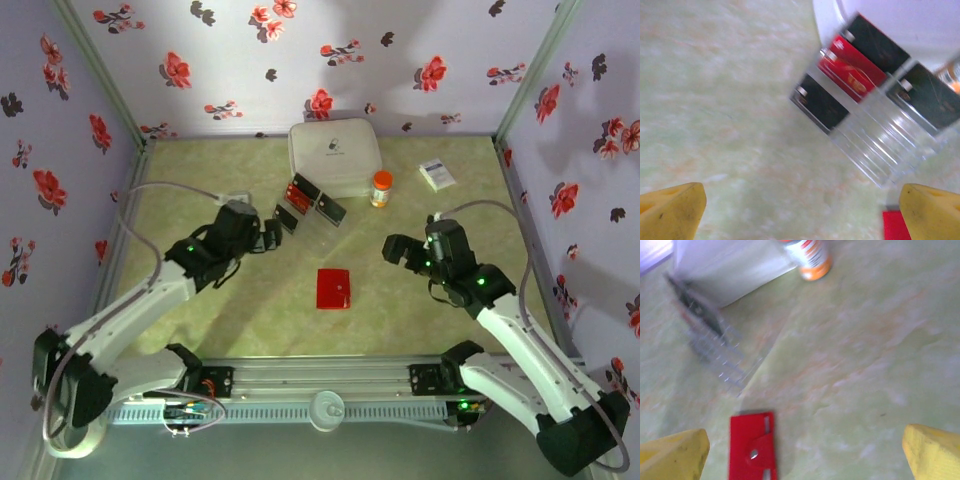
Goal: Put the credit cards into the card holder
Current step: Reset both arms
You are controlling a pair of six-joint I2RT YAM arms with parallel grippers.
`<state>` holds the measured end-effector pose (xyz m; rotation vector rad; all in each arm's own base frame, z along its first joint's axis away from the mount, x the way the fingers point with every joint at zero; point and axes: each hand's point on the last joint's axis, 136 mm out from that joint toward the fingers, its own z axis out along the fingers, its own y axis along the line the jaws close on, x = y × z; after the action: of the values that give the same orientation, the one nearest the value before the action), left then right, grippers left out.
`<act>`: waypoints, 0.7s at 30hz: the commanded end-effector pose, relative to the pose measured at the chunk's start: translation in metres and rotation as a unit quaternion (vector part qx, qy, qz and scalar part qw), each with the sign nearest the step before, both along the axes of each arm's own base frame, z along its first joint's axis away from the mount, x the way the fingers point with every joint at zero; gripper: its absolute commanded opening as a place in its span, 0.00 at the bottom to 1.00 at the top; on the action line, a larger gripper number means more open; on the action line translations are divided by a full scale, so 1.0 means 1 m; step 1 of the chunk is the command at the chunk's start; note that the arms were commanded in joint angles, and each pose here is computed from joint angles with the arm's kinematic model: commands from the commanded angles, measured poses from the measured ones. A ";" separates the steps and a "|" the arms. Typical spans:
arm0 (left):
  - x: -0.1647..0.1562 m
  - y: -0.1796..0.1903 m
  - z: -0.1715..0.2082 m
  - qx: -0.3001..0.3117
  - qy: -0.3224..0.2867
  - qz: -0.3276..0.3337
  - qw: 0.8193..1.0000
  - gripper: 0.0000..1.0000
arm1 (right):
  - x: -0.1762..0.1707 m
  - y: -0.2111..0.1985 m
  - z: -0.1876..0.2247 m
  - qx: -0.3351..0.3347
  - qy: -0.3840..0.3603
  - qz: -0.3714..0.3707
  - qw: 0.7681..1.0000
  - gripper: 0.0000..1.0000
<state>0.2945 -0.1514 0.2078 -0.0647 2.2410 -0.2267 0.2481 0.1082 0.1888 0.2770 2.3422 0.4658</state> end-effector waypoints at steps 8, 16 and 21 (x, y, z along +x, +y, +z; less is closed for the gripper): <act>-0.002 0.097 0.014 0.067 -0.131 0.106 0.983 1.00 | 0.033 -0.100 0.031 -0.199 -0.087 -0.173 0.961 0.99; 0.009 0.162 0.023 0.119 -0.190 0.197 0.954 1.00 | 0.055 -0.135 0.033 -0.226 -0.134 -0.254 0.931 0.99; 0.018 0.187 -0.016 0.157 -0.171 0.215 0.949 1.00 | 0.069 -0.153 0.009 -0.279 -0.105 -0.264 0.918 0.99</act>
<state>0.3059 0.0241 0.2005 -0.3368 1.8713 0.2666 0.3108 -0.0295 0.2028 0.5287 2.0101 -0.2995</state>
